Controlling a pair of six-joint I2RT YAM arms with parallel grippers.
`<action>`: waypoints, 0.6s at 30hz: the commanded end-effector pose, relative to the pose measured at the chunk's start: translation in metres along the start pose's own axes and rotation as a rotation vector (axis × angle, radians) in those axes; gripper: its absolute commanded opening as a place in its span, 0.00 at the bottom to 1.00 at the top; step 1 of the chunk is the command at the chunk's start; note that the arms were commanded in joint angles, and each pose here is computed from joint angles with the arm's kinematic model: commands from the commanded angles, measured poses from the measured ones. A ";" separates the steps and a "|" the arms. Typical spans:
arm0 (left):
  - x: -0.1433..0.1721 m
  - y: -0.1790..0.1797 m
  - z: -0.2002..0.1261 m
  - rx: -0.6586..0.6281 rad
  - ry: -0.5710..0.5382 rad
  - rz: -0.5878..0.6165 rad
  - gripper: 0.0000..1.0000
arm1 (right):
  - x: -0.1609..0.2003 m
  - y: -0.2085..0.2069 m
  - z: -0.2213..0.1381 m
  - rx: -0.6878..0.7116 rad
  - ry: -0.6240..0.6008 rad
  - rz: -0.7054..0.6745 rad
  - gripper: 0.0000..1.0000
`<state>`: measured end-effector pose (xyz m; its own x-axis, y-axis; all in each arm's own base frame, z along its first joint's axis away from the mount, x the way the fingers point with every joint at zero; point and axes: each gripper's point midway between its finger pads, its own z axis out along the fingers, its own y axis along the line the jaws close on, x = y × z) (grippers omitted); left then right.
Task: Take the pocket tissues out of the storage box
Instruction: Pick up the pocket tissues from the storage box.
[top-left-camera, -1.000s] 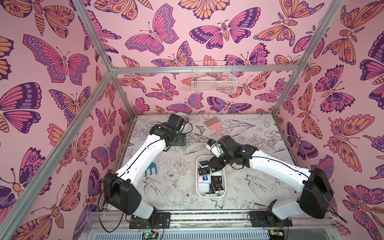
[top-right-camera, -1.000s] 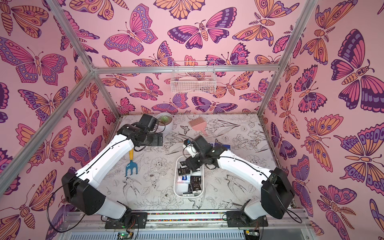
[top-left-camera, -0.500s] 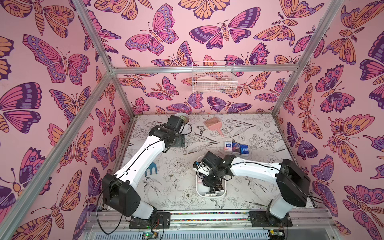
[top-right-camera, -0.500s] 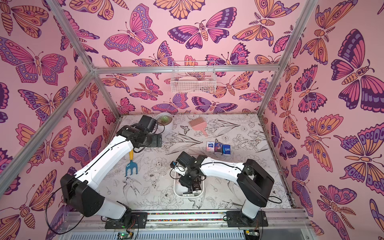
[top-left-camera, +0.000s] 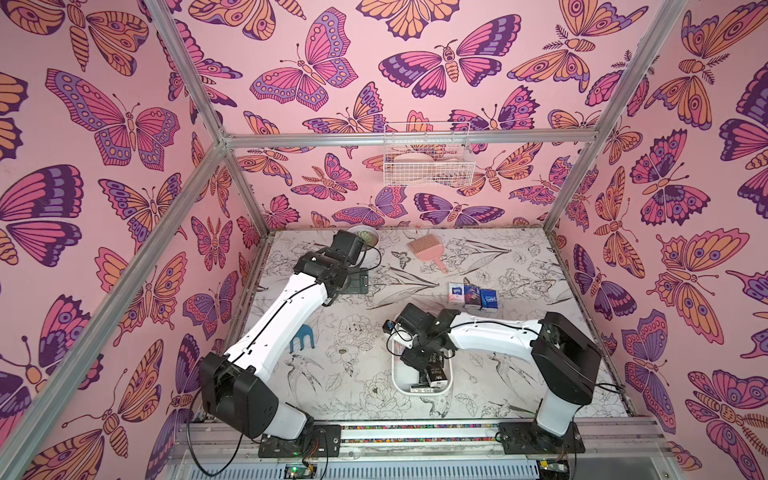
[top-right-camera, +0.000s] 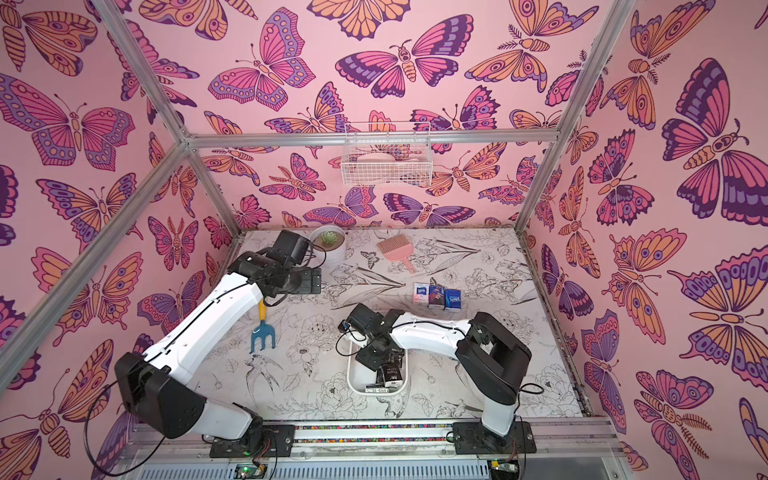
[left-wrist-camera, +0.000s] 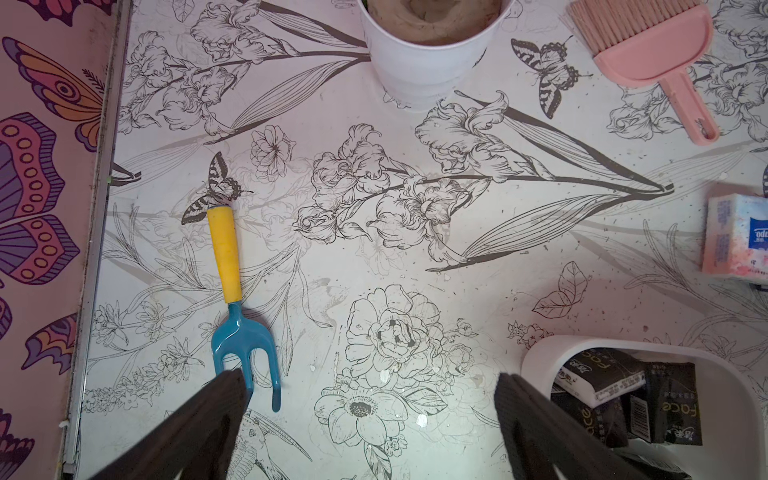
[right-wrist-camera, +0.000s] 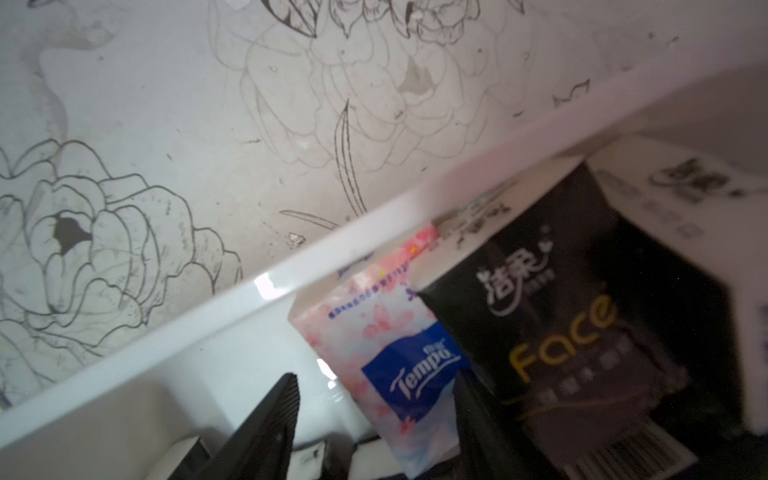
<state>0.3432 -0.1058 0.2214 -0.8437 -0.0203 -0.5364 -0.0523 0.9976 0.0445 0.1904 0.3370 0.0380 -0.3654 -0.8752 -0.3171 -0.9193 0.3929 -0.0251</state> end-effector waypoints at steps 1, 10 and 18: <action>0.002 0.009 -0.006 -0.022 -0.006 -0.001 1.00 | -0.001 -0.015 0.009 0.087 0.023 -0.042 0.65; 0.003 0.009 -0.005 -0.020 -0.004 -0.002 1.00 | 0.005 -0.018 0.029 0.108 0.055 -0.052 0.38; 0.003 0.009 -0.004 -0.023 -0.003 -0.005 1.00 | -0.005 -0.008 0.008 0.052 -0.031 -0.021 0.12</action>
<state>0.3434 -0.1045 0.2220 -0.8427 -0.0236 -0.5378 -0.0558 0.9975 0.0436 0.2116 0.3486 0.0368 -0.3158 -0.8752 -0.3664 -0.9154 0.3826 -0.1252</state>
